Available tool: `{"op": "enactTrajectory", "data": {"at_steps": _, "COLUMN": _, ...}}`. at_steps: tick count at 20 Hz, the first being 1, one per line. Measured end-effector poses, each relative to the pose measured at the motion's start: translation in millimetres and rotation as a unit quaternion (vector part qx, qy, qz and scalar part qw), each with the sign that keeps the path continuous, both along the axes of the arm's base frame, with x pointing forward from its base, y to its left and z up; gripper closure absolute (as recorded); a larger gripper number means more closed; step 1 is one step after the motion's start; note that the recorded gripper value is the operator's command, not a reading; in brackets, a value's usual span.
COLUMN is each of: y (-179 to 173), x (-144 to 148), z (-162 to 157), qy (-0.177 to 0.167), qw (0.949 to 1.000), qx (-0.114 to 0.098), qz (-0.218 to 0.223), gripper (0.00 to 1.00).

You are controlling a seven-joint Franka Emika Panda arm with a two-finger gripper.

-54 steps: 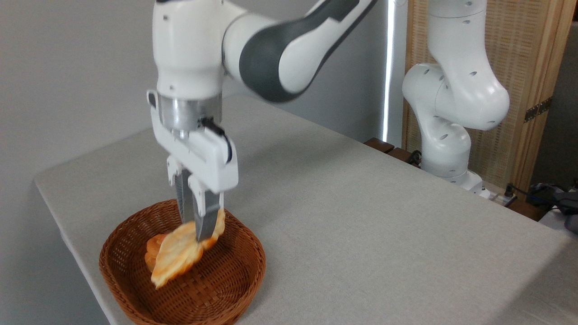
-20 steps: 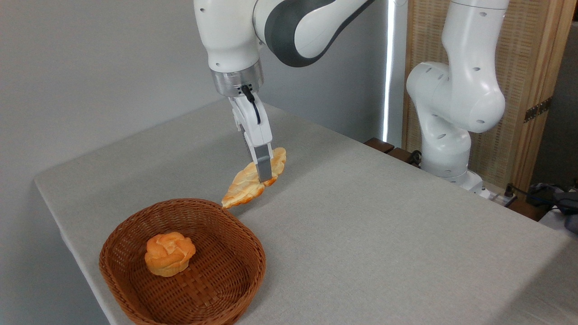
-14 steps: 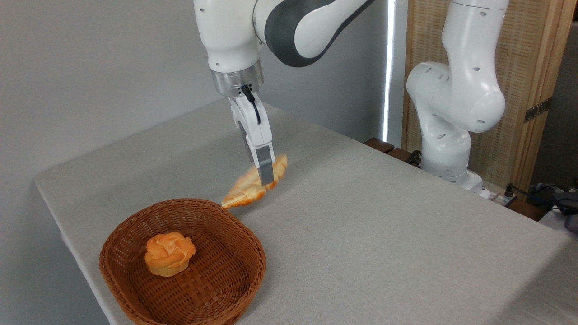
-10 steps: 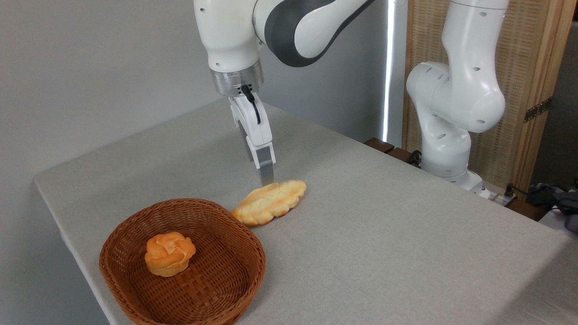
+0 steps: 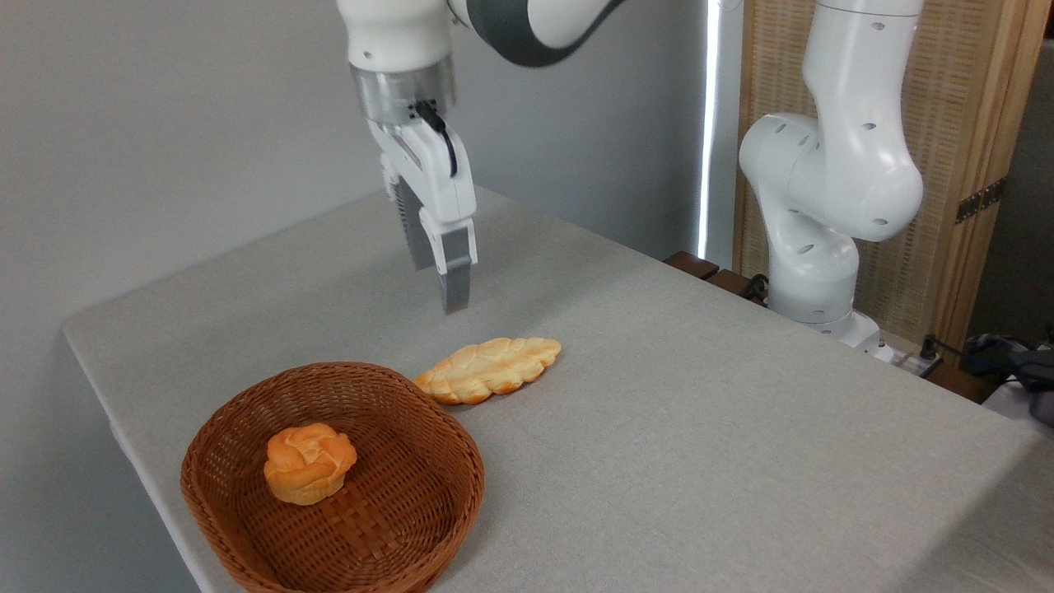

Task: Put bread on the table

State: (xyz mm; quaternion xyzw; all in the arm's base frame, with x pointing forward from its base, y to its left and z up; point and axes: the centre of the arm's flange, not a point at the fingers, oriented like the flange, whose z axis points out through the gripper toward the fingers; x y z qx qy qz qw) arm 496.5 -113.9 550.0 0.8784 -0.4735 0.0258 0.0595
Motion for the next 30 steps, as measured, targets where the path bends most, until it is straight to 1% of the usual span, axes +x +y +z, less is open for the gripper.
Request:
{"op": "enactTrajectory", "data": {"at_steps": 4, "y": 19.9, "x": 35.5, "z": 33.0, "qy": -0.004, "qw": 0.9981, "qx": 0.0, "qz": 0.061, "gripper": 0.0}}
{"op": "enactTrajectory", "data": {"at_steps": 6, "y": 32.1, "x": 49.5, "z": 46.4, "qy": -0.008, "qw": 0.9971, "qx": 0.006, "qz": 0.075, "gripper": 0.0}}
{"op": "enactTrajectory", "data": {"at_steps": 9, "y": 43.5, "x": 61.4, "z": 59.6, "qy": -0.008, "qw": 0.9963, "qx": 0.01, "qz": 0.084, "gripper": 0.0}}
{"op": "enactTrajectory", "data": {"at_steps": 11, "y": 44.9, "x": 62.8, "z": 60.3, "qy": -0.003, "qw": 0.9962, "qx": 0.012, "qz": 0.087, "gripper": 0.0}}
{"op": "enactTrajectory", "data": {"at_steps": 13, "y": 45.6, "x": 63.0, "z": 60.4, "qy": 0.0, "qw": 0.9948, "qx": 0.027, "qz": 0.098, "gripper": 0.0}}
{"op": "enactTrajectory", "data": {"at_steps": 15, "y": 45.8, "x": 63.3, "z": 61.9, "qy": -0.002, "qw": 0.9938, "qx": 0.035, "qz": 0.106, "gripper": 0.0}}
{"op": "enactTrajectory", "data": {"at_steps": 19, "y": 44.9, "x": 62.7, "z": 62.2, "qy": 0.0, "qw": 0.9934, "qx": 0.038, "qz": 0.108, "gripper": 0.0}}
{"op": "enactTrajectory", "data": {"at_steps": 22, "y": 38.4, "x": 61.2, "z": 62.1, "qy": -0.003, "qw": 0.9934, "qx": 0.061, "qz": 0.098, "gripper": 0.0}}
{"op": "enactTrajectory", "data": {"at_steps": 23, "y": 36.5, "x": 61.0, "z": 62.8, "qy": -0.005, "qw": 0.9933, "qx": 0.065, "qz": 0.095, "gripper": 0.0}}
{"op": "enactTrajectory", "data": {"at_steps": 30, "y": 37.4, "x": 61.2, "z": 64.0, "qy": -0.006, "qw": 0.9932, "qx": 0.065, "qz": 0.096, "gripper": 0.0}}
